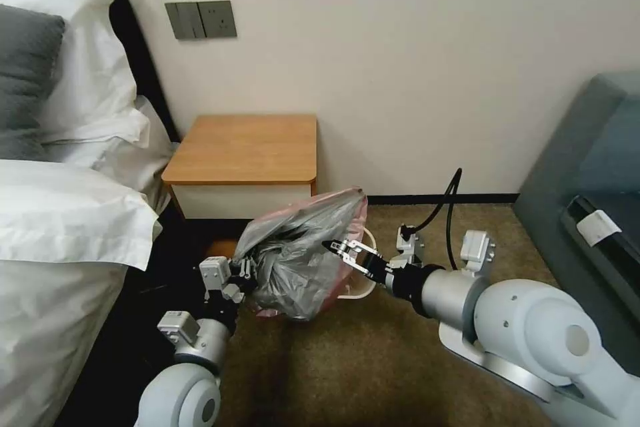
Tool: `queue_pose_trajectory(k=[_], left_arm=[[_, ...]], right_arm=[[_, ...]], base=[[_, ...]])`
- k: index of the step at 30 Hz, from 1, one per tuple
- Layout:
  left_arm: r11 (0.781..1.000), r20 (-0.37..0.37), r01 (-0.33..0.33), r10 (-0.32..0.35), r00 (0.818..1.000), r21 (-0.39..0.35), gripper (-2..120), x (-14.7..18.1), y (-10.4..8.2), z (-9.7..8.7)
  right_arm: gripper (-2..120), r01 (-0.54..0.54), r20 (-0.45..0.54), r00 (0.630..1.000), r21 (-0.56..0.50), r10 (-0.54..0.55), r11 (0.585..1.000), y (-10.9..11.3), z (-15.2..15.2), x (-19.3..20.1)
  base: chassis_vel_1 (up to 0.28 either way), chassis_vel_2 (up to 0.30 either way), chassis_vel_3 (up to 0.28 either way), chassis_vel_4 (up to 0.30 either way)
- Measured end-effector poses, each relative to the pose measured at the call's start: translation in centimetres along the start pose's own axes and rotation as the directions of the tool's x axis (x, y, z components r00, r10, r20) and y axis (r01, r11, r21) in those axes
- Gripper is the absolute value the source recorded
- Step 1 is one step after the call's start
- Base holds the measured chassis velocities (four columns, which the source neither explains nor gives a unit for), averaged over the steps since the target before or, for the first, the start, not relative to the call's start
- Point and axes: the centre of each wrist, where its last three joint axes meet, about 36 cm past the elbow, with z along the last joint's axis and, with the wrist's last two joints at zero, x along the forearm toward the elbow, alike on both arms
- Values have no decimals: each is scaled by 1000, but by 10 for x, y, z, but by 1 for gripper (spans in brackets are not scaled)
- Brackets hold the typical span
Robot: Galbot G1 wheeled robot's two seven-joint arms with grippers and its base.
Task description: Pick up the garbage bag from the table and place it over the trash can.
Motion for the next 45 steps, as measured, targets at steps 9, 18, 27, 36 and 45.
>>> queue_pose_trajectory(k=[9, 18, 27, 36, 45], left_arm=[[1000, 16, 0, 0, 1000, -18, 7, 0, -1, 0], [1000, 21, -2, 3, 1000, -14, 7, 0, -1, -3], [999, 9, 5, -5, 1000, 46, 7, -4, -1, -7], [997, 5, 14, -14, 1000, 75, 7, -6, -1, -9], [994, -6, 32, -32, 999, 101, 7, -8, -1, -10]], right_arm=[[100, -30, 16, 999, -7, 30, 1000, 1, 2, -11], [89, 37, 12, 999, 4, -37, 999, 0, 6, -26], [53, 97, -10, 995, 43, -96, 994, -7, 8, -37], [21, 120, 2, 993, 79, -120, 990, -8, 12, -40], [0, 128, 29, 991, 105, -132, 986, -6, 12, -34]], base=[[0, 0, 0, 0], [0, 0, 0, 0], [0, 0, 0, 0], [0, 0, 0, 0], [0, 0, 0, 0]])
